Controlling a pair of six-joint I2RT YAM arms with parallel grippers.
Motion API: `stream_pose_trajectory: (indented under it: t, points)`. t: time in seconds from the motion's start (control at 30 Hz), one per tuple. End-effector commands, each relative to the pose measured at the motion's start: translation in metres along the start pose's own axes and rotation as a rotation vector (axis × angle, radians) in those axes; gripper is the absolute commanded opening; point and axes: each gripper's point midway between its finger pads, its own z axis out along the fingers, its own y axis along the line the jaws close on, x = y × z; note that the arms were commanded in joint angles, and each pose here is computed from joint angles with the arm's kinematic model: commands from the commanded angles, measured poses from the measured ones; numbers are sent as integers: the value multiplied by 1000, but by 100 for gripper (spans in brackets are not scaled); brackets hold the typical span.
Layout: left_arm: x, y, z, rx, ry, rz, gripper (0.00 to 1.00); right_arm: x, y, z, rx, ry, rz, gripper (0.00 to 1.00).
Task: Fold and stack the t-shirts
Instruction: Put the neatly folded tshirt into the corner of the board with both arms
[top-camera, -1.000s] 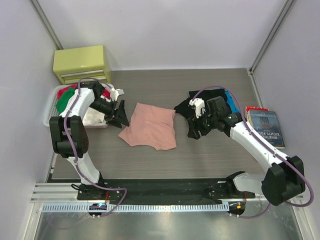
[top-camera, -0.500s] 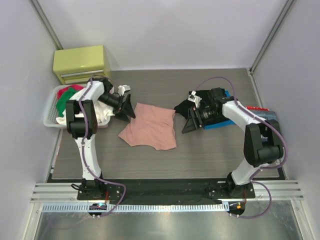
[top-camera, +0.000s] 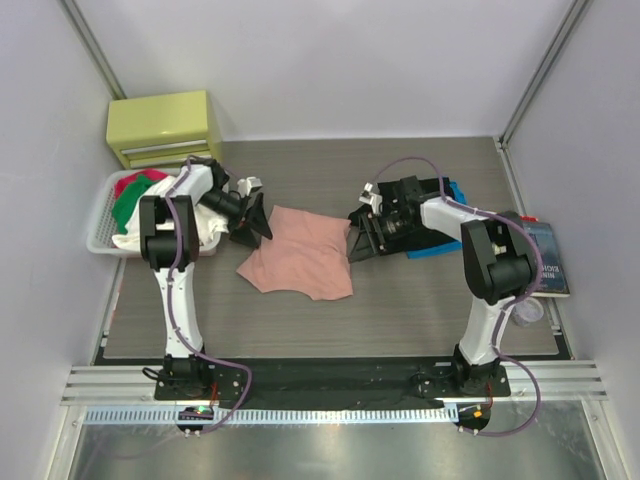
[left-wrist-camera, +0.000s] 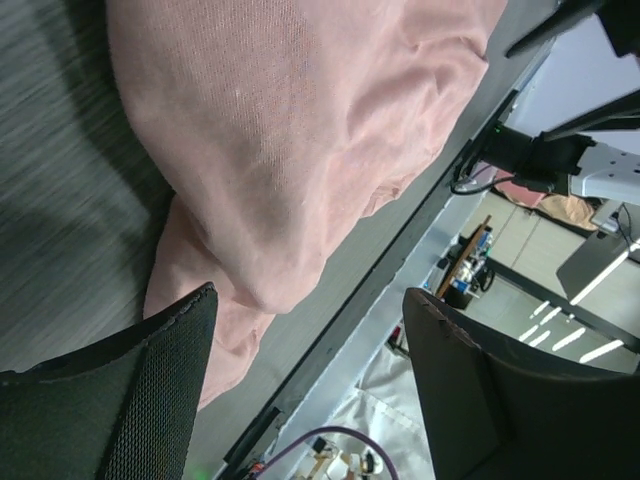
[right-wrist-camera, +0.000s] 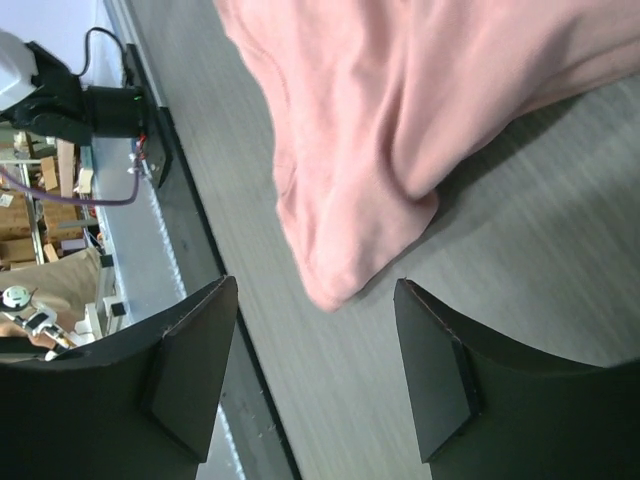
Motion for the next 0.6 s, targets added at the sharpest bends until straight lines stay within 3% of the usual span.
stream_pose_trajectory:
  t: [0.0, 0.37, 0.57]
  points:
    - [-17, 15, -11, 2, -54, -28, 76, -19, -16, 22, 24, -12, -38, 70]
    - [-32, 34, -1, 55, -46, -68, 77, -29, -39, 35, 43, -26, -9, 72]
    - [-21, 32, 9, 90, 6, -77, 77, -37, -50, 53, 23, -17, 16, 74]
